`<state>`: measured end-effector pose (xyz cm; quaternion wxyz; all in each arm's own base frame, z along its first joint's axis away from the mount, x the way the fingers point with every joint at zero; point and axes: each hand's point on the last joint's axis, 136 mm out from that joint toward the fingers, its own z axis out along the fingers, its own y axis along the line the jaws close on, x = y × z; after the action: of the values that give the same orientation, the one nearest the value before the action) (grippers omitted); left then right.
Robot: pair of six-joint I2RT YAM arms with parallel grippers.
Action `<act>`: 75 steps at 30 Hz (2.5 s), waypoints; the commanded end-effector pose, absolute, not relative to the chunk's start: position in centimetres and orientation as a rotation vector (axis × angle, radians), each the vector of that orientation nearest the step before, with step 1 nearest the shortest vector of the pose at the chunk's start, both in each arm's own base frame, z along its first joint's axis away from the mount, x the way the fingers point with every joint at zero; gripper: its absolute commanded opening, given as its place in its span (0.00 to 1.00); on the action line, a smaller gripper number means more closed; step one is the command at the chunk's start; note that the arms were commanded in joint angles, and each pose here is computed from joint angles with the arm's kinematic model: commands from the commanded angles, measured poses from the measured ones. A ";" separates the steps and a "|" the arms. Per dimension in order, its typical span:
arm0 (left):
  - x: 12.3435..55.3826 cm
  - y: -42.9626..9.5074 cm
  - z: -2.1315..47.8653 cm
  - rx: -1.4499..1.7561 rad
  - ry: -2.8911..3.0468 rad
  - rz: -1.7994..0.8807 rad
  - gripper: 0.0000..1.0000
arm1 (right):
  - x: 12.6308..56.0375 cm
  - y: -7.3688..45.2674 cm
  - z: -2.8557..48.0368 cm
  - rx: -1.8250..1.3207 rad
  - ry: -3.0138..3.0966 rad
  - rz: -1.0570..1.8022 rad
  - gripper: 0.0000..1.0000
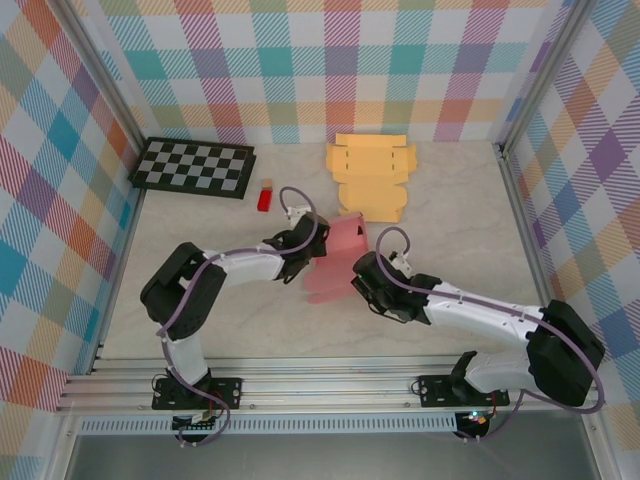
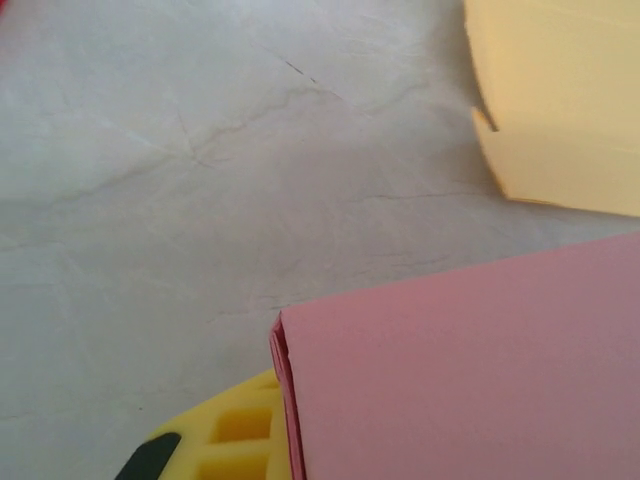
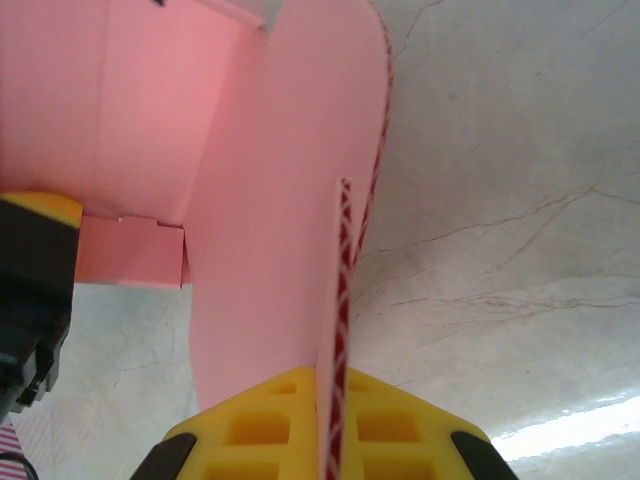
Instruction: Fold the paper box
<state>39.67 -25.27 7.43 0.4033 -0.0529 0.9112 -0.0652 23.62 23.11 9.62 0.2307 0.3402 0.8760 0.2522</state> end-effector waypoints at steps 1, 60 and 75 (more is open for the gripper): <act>38.8 -20.8 6.8 -0.155 2.269 0.278 0.00 | 22.6 25.6 10.2 0.820 2.490 0.710 0.00; 36.5 -26.2 10.0 0.496 1.798 -0.247 0.00 | 31.7 20.8 12.3 0.188 2.549 0.517 0.45; 35.7 -27.5 7.5 0.448 1.850 -0.245 0.16 | 28.5 19.3 7.7 0.295 2.649 0.517 0.33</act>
<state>35.70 -27.32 8.07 0.5751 0.1978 0.7864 -0.1077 30.90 20.84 11.05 0.2637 0.0933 0.9346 0.2196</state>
